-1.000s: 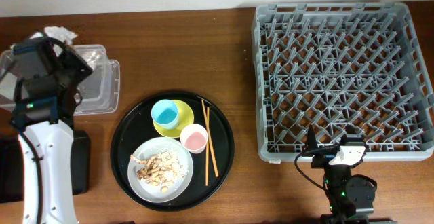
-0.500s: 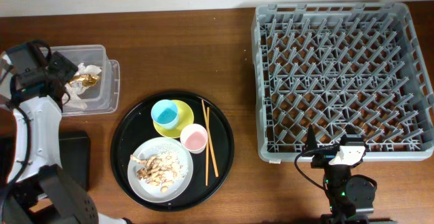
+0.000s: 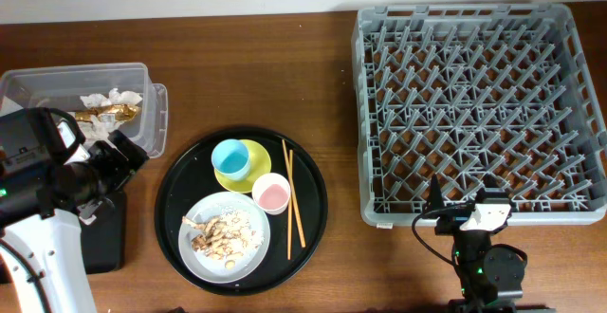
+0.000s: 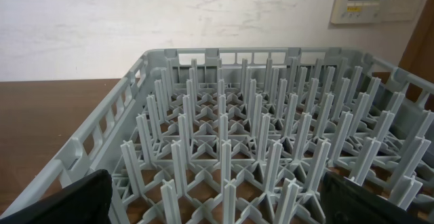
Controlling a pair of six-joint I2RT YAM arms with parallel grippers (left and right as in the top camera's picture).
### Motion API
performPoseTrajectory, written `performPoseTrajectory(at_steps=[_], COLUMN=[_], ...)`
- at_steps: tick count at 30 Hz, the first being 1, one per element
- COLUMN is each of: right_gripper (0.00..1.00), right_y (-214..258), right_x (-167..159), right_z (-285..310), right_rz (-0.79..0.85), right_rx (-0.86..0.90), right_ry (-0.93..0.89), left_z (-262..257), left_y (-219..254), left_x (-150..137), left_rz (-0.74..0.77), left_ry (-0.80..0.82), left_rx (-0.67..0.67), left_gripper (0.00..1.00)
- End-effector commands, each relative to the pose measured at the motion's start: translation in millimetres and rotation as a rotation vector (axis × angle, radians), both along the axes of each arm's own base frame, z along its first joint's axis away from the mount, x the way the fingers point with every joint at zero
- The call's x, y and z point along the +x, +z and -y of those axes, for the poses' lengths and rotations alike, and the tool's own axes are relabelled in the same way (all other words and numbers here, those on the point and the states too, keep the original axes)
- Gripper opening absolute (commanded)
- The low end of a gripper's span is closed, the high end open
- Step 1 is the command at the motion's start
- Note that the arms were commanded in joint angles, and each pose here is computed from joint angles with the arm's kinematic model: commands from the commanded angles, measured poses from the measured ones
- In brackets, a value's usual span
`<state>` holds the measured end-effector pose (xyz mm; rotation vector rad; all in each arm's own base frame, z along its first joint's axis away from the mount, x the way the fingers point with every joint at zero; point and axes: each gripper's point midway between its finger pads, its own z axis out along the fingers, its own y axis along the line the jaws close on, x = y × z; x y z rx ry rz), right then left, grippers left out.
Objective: Sort waste into correct bins and load items into the dishwasher rack
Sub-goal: 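Carry the wrapper with left gripper and drop it into clear bin, then reach right gripper to the pink cup and grasp it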
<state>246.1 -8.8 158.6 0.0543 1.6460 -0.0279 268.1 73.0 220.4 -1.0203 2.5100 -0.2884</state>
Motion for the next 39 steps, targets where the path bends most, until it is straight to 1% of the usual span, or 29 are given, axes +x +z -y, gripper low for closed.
performPoseTrajectory(at_steps=[1, 7, 8, 9, 10, 11, 12, 13, 14, 15, 16, 18, 19, 20, 21, 22, 23, 24, 25, 26, 27, 29, 31, 32, 34, 35, 37, 39], right_gripper=[0.98, 0.98, 0.98, 0.98, 0.98, 0.99, 0.98, 0.98, 0.99, 0.98, 0.98, 0.98, 0.98, 0.98, 0.98, 0.98, 0.98, 0.98, 0.98, 0.98, 0.99, 0.98, 0.98, 0.98, 0.98, 0.98, 0.98, 0.98], right_y=[-3, -3, 2, 12, 20, 32, 39, 57, 74, 94, 119, 176, 201, 218, 235, 238, 235, 230, 220, 216, 206, 188, 152, 132, 93, 76, 29, 10], right_x=[0, 0, 0, 1, -2, -18, -63, -87, -89, -86, -84, -93, -94, -94, -87, -76, -66, -54, -40, -35, -26, -23, -29, -36, -40, -37, -28, -19], right_z=[1, 1, 0, -12, -38, -85, -141, -155, -153, -146, -134, -104, -91, -88, -96, -108, -122, -133, -137, -138, -137, -164, -211, -245, -303, -319, -347, -363], right_rz=[-0.003, -0.003, 0.017, 0.060, 0.089, 0.117, 0.027, -0.022, -0.043, 0.009, 0.111, 0.410, 0.480, 0.483, 0.410, 0.273, 0.103, -0.091, -0.347, -0.440, -0.599, -0.738, -0.855, -0.901, -0.959, -0.984, -1.069, -1.080], right_rx=[0.001, 0.001, 0.002, 0.005, 0.012, 0.124, 0.330, 0.487, 0.652, 0.753, 0.844, 0.918, 0.955, 0.932, 0.760, 0.602, 0.470, 0.393, 0.334, 0.297, 0.220, 0.069, -0.079, -0.166, -0.255, -0.277, -0.309, -0.301], right_ry=[-0.005, -0.005, 0.003, 0.074, 0.222, 0.514, 0.928, 1.083, 1.079, 1.044, 1.004, 0.937, 0.878, 0.840, 0.783, 0.764, 0.790, 0.830, 0.834, 0.821, 0.739, 0.724, 0.709, 0.762, 0.853, 0.864, 0.871, 0.877], left_z=[-2, -2, -2, -2, -2, -2, -2, -2, -2, -2, -2, -2, -2, -2, -2, -2, -2, -2, -2, -2, -2, -2, -2, -2, -2, -2, -2, -2], left_y=[0, 0, 0, 0, 0, 0, 0, 0, 0, 0, 0, 0, 0, 0, 0, 0, 0, 0, 0, 0, 0, 0, 0, 0, 0, 0, 0, 0], left_x=[-2, -2, -2, -2, -2, -2, -2, -2, -2, -2, -2, -2, -2, -2, -2, -2, -2, -2, -2, -2, -2, -2, -2, -2, -2, -2, -2, -2], left_rz=[-0.006, -0.006, -0.006, -0.006, -0.006, -0.006, -0.006, -0.006, -0.006, -0.006, -0.006, -0.006, -0.006, -0.006, -0.006, -0.006, -0.006, -0.006, -0.006, -0.006, -0.006, -0.006, -0.006, -0.006, -0.006, -0.006, -0.006, -0.006], left_ry=[0.005, 0.005, 0.005, 0.005, 0.005, 0.005, 0.005, 0.005, 0.005, 0.005, 0.005, 0.005, 0.005, 0.005, 0.005, 0.005, 0.005, 0.005, 0.005, 0.005, 0.005, 0.005, 0.005, 0.005, 0.005, 0.005, 0.005, 0.005], left_rx=[0.010, 0.010, 0.010, 0.010, 0.010, 0.010, 0.010, 0.010, 0.010, 0.010, 0.010, 0.010, 0.010, 0.010, 0.010, 0.010, 0.010, 0.010, 0.010, 0.010, 0.010, 0.010, 0.010, 0.010, 0.010, 0.010, 0.010, 0.010], left_gripper=[0.99, 0.99, 0.99, 0.99, 0.99, 1.00, 0.99, 0.99, 0.99, 0.99, 0.99, 0.99, 0.99, 0.99, 0.99, 0.99, 0.99, 0.99, 0.99, 0.99, 0.99, 0.99, 0.99, 0.99, 0.99, 0.99, 0.99, 0.99])
